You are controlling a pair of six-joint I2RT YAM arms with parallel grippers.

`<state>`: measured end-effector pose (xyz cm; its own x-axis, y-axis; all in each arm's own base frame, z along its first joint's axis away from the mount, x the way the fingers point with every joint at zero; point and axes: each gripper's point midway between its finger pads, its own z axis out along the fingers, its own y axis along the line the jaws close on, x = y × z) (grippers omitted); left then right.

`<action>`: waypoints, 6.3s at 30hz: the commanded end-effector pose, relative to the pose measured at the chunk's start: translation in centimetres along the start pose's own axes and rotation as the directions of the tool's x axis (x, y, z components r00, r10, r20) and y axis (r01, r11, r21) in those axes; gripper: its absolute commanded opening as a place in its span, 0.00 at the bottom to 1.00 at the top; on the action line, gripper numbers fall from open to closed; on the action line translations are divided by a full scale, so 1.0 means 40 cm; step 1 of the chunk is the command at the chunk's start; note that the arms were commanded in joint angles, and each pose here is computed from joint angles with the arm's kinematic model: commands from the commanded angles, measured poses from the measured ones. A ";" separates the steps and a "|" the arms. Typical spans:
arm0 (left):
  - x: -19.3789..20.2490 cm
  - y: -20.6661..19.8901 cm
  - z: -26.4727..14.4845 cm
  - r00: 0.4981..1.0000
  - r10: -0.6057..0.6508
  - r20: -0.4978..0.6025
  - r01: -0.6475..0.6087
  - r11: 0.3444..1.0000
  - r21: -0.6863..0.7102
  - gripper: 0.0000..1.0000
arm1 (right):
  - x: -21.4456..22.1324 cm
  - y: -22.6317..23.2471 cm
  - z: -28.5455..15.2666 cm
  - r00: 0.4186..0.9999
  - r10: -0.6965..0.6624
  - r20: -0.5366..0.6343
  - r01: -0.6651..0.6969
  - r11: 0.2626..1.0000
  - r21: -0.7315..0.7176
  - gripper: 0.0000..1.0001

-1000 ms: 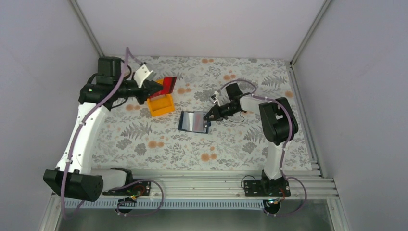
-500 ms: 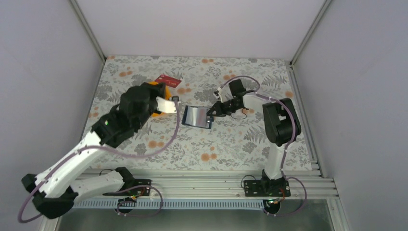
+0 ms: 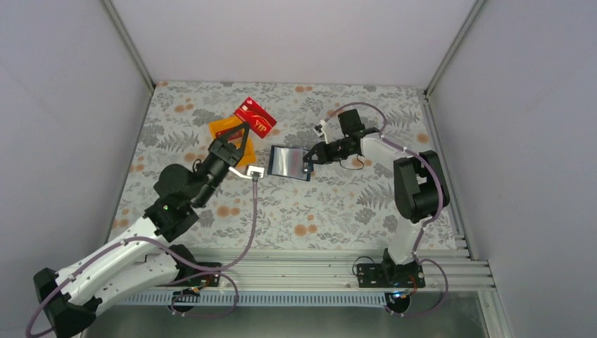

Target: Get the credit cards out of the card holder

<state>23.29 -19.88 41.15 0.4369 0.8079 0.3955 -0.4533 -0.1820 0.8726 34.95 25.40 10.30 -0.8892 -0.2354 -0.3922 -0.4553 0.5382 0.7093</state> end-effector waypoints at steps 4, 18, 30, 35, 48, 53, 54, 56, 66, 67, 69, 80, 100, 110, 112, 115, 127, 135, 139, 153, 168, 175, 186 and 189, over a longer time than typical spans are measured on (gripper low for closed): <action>0.201 -0.234 0.141 0.803 -0.149 -0.577 0.458 0.774 0.437 0.02 | -0.031 0.042 -0.028 0.998 -0.055 0.034 0.056 0.998 -0.032 0.04; 0.235 -0.741 0.074 0.503 0.044 -0.863 0.814 0.313 0.490 0.02 | -0.025 0.042 -0.024 0.999 -0.044 0.022 0.046 0.996 -0.077 0.04; 0.166 -0.871 0.059 0.573 -0.014 -0.819 0.792 0.268 0.549 0.02 | -0.026 0.033 -0.027 0.999 -0.027 0.019 0.029 0.994 -0.108 0.04; 0.195 -0.896 0.098 0.572 -0.032 -0.820 0.789 0.293 0.540 0.02 | -0.025 0.029 -0.028 1.000 -0.023 0.017 0.025 0.993 -0.113 0.04; 0.207 -0.985 0.089 0.557 -0.002 -0.830 0.799 0.273 0.536 0.02 | -0.036 0.036 -0.046 0.999 -0.025 0.033 0.029 0.990 -0.140 0.04; 0.215 -1.012 0.081 0.601 0.035 -0.799 0.751 0.316 0.579 0.02 | -0.035 0.039 -0.047 0.999 -0.024 0.030 0.028 0.989 -0.144 0.04; 0.214 -1.018 0.076 0.607 0.039 -0.793 0.745 0.320 0.586 0.03 | -0.034 0.042 -0.047 0.999 -0.026 0.029 0.030 0.988 -0.149 0.04; 0.209 -1.026 0.067 0.616 0.041 -0.787 0.738 0.321 0.594 0.02 | -0.035 0.044 -0.049 0.999 -0.028 0.030 0.032 0.988 -0.150 0.04; 0.215 -1.048 0.070 0.600 0.048 -0.799 0.748 0.323 0.580 0.45 | -0.032 0.059 -0.055 0.999 -0.037 0.030 0.042 0.984 -0.174 0.04; 0.216 -1.041 0.074 0.593 0.041 -0.804 0.755 0.317 0.573 0.51 | -0.032 0.060 -0.054 0.999 -0.038 0.029 0.042 0.984 -0.174 0.04; 0.221 -1.024 0.080 0.584 0.030 -0.811 0.766 0.310 0.563 0.59 | -0.036 0.060 -0.057 0.999 -0.040 0.032 0.045 0.985 -0.168 0.04; 0.224 -0.843 0.093 0.528 -0.079 -0.846 0.844 0.162 0.512 1.00 | -0.066 0.079 -0.086 0.997 -0.045 0.057 0.052 0.991 -0.123 0.04; -0.070 -0.174 0.129 -0.272 -0.670 -0.690 0.577 -0.688 0.440 1.00 | -0.130 0.510 -0.213 0.918 -0.311 0.246 0.347 0.930 -0.118 0.04; -0.095 -0.211 0.068 -0.195 -0.692 -0.695 0.588 -0.650 0.482 1.00 | -0.101 0.664 -0.269 0.801 -0.515 0.305 0.583 0.787 -0.202 0.04; -0.112 -0.192 0.049 -0.187 -0.704 -0.685 0.535 -0.658 0.530 0.99 | -0.092 0.672 -0.273 0.777 -0.552 0.303 0.620 0.755 -0.214 0.04; -0.117 -0.175 0.034 -0.184 -0.719 -0.670 0.487 -0.659 0.573 0.98 | -0.075 0.681 -0.275 0.734 -0.611 0.298 0.676 0.699 -0.232 0.04; -0.072 -0.183 0.020 -0.207 -0.716 -0.667 0.470 -0.670 0.574 1.00 | -0.026 0.720 -0.321 0.624 -0.702 0.344 0.781 0.559 -0.278 0.04; -0.060 -0.218 0.016 -0.152 -0.723 -0.674 0.518 -0.639 0.568 1.00 | -0.014 0.719 -0.364 0.585 -0.723 0.369 0.811 0.526 -0.256 0.04; -0.056 -0.154 0.021 -0.184 -0.762 -0.621 0.474 -0.622 0.623 1.00 | -0.022 0.721 -0.373 0.596 -0.711 0.374 0.802 0.546 -0.240 0.04; -0.098 -0.116 0.051 -0.279 -0.735 -0.618 0.356 -0.677 0.645 0.02 | -0.090 0.723 -0.341 0.635 -0.646 0.425 0.756 0.633 -0.168 0.15; -0.106 -0.121 0.061 -0.260 -0.740 -0.620 0.369 -0.669 0.645 0.03 | -0.154 0.700 -0.224 0.689 -0.579 0.437 0.667 0.741 -0.071 0.11; -0.091 -0.163 0.079 -0.223 -0.729 -0.647 0.455 -0.665 0.592 0.82 | -0.192 0.655 -0.199 0.780 -0.471 0.412 0.530 0.847 -0.036 0.04; -0.123 -0.251 0.120 -0.137 -0.696 -0.705 0.562 -0.641 0.523 0.94 | -0.207 0.666 -0.148 0.818 -0.442 0.369 0.461 0.886 0.039 0.04; -0.099 -0.262 0.113 -0.137 -0.696 -0.705 0.593 -0.627 0.505 0.69 | -0.192 0.681 -0.163 0.800 -0.473 0.370 0.500 0.865 0.025 0.04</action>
<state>28.82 -24.24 32.40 -0.3039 0.3942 -0.8673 0.9413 0.2644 -0.2097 31.50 35.45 32.47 -0.5705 -0.1551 -0.8065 -0.7599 0.4721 0.4468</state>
